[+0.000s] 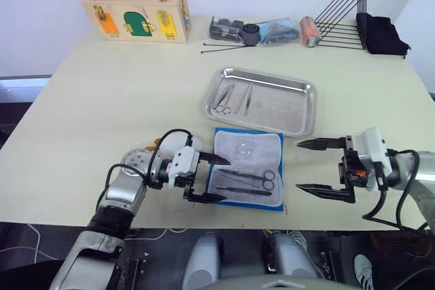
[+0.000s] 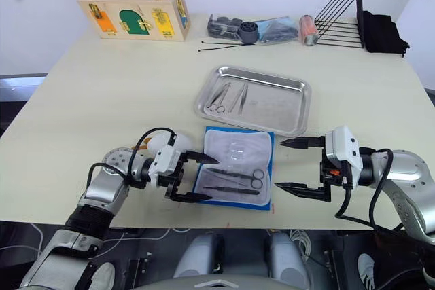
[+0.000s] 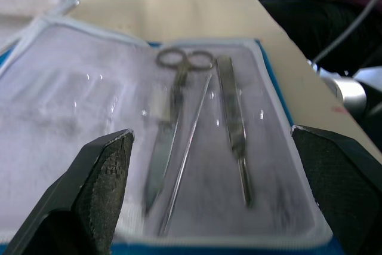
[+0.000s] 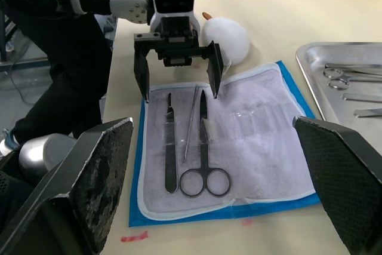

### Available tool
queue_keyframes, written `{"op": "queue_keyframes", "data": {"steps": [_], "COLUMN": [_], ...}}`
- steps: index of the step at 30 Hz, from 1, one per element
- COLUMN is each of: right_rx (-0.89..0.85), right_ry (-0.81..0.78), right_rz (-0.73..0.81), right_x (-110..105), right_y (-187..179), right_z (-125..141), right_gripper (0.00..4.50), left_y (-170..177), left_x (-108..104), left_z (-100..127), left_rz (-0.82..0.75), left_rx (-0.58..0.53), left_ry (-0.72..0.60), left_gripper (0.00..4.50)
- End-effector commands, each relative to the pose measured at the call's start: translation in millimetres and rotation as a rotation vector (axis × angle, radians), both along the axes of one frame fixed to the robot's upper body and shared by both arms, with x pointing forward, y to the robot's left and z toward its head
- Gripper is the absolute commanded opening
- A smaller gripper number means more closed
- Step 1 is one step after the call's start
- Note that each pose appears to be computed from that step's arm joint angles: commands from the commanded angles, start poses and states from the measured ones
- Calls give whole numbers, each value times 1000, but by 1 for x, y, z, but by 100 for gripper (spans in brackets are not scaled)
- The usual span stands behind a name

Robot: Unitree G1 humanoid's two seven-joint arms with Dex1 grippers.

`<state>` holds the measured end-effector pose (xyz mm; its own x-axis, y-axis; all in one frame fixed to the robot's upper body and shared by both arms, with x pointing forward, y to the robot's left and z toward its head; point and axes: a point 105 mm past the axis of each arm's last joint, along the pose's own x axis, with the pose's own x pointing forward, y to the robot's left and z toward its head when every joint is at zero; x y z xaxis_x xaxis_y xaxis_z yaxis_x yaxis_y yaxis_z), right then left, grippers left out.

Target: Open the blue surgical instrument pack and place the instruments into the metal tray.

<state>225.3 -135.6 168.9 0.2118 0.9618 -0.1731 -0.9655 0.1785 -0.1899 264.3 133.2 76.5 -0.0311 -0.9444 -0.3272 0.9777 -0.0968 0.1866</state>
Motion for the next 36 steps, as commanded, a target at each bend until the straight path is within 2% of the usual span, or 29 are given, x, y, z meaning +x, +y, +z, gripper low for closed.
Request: {"op": "queue_keyframes", "data": {"steps": [1, 5, 15, 20, 29, 32, 36], "right_rx": [10, 12, -7, -18, -10, -18, -72], "right_ry": [-41, -41, -44, -48, -56, -55, -56], "right_rz": [11, 7, 16, 23, 32, 22, -14], "right_x": [-5, -7, -14, -17, -23, -20, -14], "right_y": [3, 4, -4, -7, -3, -1, 3], "right_z": [13, 14, 20, 24, 30, 28, 13], "right_gripper": [450, 450, 450, 450, 450, 450, 450], "left_y": [2, 2, 3, 9, 15, 16, 15], "left_x": [5, 8, 1, 4, 3, 3, -2], "left_z": [0, -3, -10, -19, -29, -33, -37], "left_rz": [-9, -11, -83, -91, -92, -92, -111], "left_rx": [18, 21, 38, 109, 136, 145, 160], "left_ry": [-18, -6, 25, 22, 46, 49, 57], "left_gripper": [447, 447, 447, 447, 447, 447, 447]}}
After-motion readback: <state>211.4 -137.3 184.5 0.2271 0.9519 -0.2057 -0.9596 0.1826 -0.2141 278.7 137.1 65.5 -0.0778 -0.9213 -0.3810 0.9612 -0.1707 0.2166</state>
